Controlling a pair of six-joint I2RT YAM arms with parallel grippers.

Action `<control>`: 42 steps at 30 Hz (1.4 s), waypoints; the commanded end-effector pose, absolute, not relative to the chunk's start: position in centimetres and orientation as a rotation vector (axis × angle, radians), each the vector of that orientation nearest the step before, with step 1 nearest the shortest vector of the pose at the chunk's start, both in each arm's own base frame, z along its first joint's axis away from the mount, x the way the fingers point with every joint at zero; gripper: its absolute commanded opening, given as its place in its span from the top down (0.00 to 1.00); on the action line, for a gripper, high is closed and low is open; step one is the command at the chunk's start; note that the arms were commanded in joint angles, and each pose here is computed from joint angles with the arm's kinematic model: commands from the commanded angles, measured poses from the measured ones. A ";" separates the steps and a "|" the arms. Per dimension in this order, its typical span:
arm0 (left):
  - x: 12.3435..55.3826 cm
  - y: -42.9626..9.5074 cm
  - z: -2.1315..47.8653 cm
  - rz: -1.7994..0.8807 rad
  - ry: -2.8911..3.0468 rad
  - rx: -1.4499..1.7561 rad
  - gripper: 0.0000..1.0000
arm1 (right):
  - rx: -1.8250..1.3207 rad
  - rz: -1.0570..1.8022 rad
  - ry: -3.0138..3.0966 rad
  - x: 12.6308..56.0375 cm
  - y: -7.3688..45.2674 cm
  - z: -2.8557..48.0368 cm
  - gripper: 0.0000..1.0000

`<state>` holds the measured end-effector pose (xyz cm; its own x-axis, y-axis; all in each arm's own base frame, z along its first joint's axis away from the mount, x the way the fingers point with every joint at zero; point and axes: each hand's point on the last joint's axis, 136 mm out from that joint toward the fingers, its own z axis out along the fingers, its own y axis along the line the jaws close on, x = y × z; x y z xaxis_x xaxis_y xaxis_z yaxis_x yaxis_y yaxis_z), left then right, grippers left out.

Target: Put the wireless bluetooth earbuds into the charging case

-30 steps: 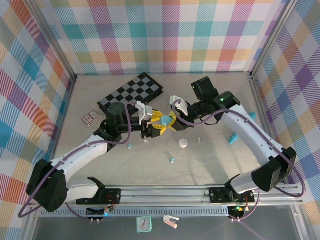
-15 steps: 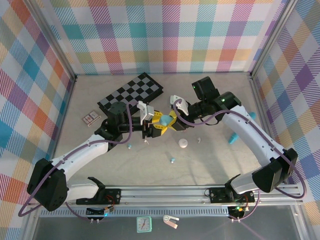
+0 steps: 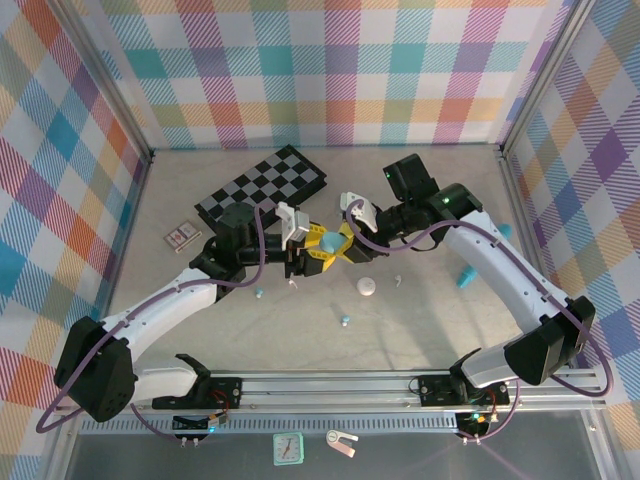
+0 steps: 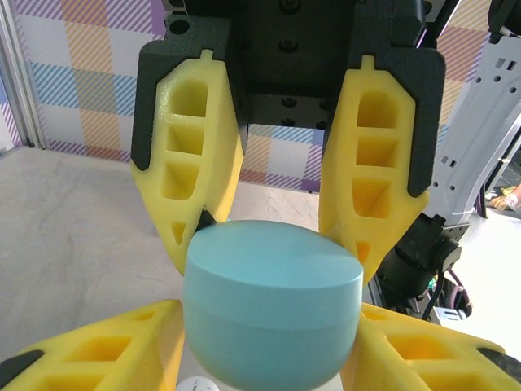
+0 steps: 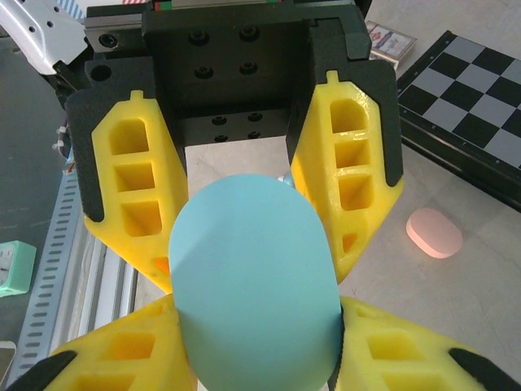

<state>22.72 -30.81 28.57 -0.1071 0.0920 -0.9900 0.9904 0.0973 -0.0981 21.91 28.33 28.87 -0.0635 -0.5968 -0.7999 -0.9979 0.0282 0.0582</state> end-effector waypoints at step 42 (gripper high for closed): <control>20.9 -31.1 29.9 -1.184 1.304 1.255 0.73 | -1.594 0.731 1.695 22.9 27.2 29.6 0.45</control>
<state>22.30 -31.05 28.11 -0.0918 0.1174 -0.9888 0.9942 0.0667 -0.0844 22.42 27.32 29.19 -0.0204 -0.6176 -0.7863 -0.9977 0.0633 -0.0238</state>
